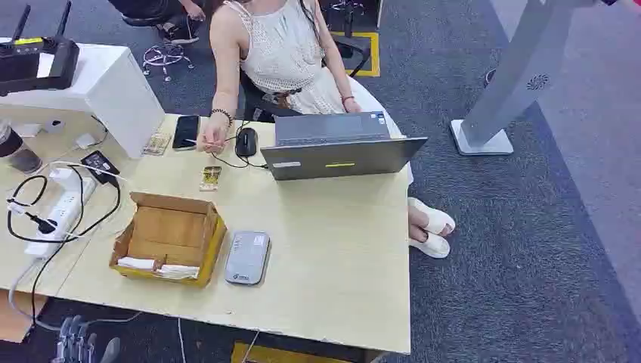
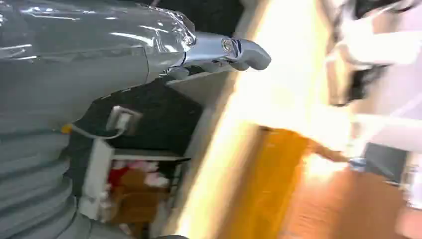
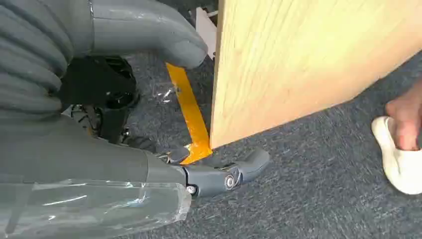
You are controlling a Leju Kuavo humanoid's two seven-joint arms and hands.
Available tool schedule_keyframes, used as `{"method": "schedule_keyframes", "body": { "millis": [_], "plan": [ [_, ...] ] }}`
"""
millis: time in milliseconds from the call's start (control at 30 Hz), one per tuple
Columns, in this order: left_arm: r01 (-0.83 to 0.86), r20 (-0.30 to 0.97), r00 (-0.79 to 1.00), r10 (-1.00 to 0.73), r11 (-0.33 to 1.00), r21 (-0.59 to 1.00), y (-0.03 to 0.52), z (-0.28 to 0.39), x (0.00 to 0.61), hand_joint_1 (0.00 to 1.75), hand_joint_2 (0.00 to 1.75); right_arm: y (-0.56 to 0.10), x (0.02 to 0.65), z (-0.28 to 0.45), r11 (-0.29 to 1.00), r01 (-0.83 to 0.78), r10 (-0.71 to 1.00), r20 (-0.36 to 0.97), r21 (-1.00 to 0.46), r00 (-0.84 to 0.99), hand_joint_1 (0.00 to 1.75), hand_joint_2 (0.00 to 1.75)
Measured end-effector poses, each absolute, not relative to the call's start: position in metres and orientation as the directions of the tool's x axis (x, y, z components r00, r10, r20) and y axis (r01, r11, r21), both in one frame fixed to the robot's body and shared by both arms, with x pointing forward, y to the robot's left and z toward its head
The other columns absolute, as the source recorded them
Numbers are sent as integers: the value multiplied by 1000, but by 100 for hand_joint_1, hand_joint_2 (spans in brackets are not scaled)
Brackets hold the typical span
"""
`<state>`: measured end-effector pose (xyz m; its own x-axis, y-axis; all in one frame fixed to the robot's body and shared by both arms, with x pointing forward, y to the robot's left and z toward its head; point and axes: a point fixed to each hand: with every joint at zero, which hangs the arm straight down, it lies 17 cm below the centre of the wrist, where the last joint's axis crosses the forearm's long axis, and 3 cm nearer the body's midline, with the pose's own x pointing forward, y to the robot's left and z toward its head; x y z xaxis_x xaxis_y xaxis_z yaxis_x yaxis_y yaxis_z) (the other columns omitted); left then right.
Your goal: Pass the card to the sensor for recognition and then transmit it.
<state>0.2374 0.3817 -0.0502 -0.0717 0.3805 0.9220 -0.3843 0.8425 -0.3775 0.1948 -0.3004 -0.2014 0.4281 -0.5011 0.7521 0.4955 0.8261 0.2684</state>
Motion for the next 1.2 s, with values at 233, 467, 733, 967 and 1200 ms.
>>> {"method": "schedule_keyframes", "body": {
  "millis": [233, 467, 733, 967, 1200],
  "plan": [
    [-306, 915, -289, 281, 879, -366, 395, 35, 255, 0, 175, -302, 195, -202, 812, 518, -514, 749, 269, 417, 0, 175],
    [-266, 934, -335, 129, 937, -225, 385, 81, 287, 0, 175, -295, 201, -202, 818, 506, -512, 746, 273, 426, 0, 175],
    [-242, 967, -247, -69, 970, 8, 362, 87, 338, 0, 175, -286, 209, -201, 832, 480, -505, 741, 279, 444, 0, 175],
    [-196, 957, -174, -234, 960, 199, 343, 88, 381, 0, 175, -276, 216, -202, 844, 456, -497, 732, 283, 466, 0, 175],
    [-150, 912, -108, -397, 913, 380, 326, 82, 418, 0, 175, -267, 221, -202, 853, 435, -492, 723, 289, 485, 0, 175]
  ]
}}
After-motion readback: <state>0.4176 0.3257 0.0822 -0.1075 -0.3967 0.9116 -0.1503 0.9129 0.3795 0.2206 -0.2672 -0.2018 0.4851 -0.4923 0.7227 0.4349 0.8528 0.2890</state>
